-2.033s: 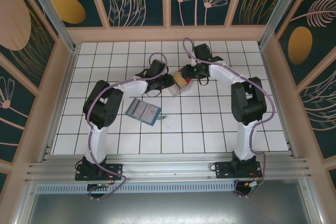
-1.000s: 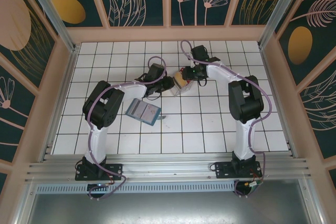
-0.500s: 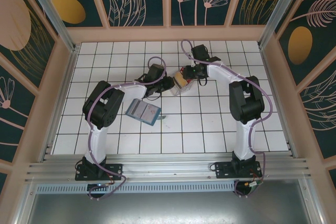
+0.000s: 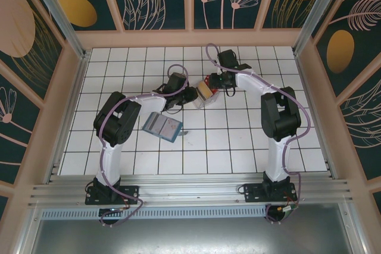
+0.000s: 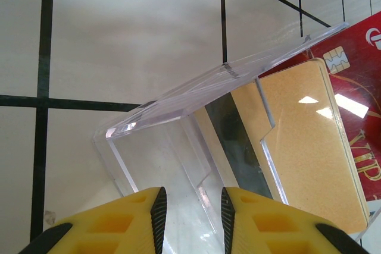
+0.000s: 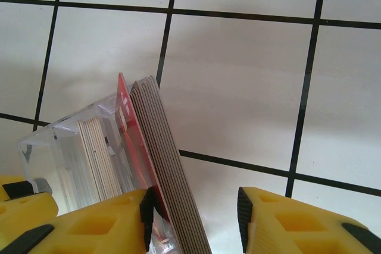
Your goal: Put the credit cards into the card holder
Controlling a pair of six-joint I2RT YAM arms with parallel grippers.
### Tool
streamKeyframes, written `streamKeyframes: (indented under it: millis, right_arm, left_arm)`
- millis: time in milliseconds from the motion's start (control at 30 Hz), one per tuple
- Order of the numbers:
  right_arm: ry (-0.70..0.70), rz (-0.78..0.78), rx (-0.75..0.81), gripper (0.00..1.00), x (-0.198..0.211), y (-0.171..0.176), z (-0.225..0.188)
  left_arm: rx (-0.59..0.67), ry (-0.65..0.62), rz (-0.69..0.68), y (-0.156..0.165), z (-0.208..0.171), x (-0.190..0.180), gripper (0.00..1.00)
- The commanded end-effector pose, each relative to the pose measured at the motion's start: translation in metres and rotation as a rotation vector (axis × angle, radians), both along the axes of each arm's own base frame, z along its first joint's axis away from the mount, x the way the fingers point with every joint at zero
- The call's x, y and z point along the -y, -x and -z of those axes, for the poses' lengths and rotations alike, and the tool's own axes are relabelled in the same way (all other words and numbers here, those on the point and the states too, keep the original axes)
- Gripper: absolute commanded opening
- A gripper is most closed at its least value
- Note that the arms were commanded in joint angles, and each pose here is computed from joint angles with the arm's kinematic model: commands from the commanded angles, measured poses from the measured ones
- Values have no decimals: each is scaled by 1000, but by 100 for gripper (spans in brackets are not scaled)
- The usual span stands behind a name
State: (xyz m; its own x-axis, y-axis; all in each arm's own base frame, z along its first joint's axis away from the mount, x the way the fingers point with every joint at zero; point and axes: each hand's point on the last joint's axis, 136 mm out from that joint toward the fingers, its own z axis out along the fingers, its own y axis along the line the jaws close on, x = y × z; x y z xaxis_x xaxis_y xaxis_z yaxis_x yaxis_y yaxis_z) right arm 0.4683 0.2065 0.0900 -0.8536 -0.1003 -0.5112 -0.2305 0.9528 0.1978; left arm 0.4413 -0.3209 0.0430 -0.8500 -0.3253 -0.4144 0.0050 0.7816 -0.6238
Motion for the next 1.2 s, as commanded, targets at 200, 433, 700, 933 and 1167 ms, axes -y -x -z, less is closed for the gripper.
streamKeyframes:
  millis: [200,433,700,933,1167]
  right_arm:
    - [-20,8,59,34,4,-2,-28]
    - [-33,1,61,23,2,-2,-32]
    - [-47,-9,69,14,0,0,-39]
    - [-72,-19,86,12,-3,1,-55]
    - [-141,-38,122,9,-10,8,-84]
  left_arm:
    - [-118,-69,0,24,32,-16,32]
    - [-114,-63,1,24,29,-15,32]
    - [-114,-57,2,23,27,-14,33]
    - [-107,-44,1,24,22,-13,33]
    - [-69,-17,6,19,-3,-9,33]
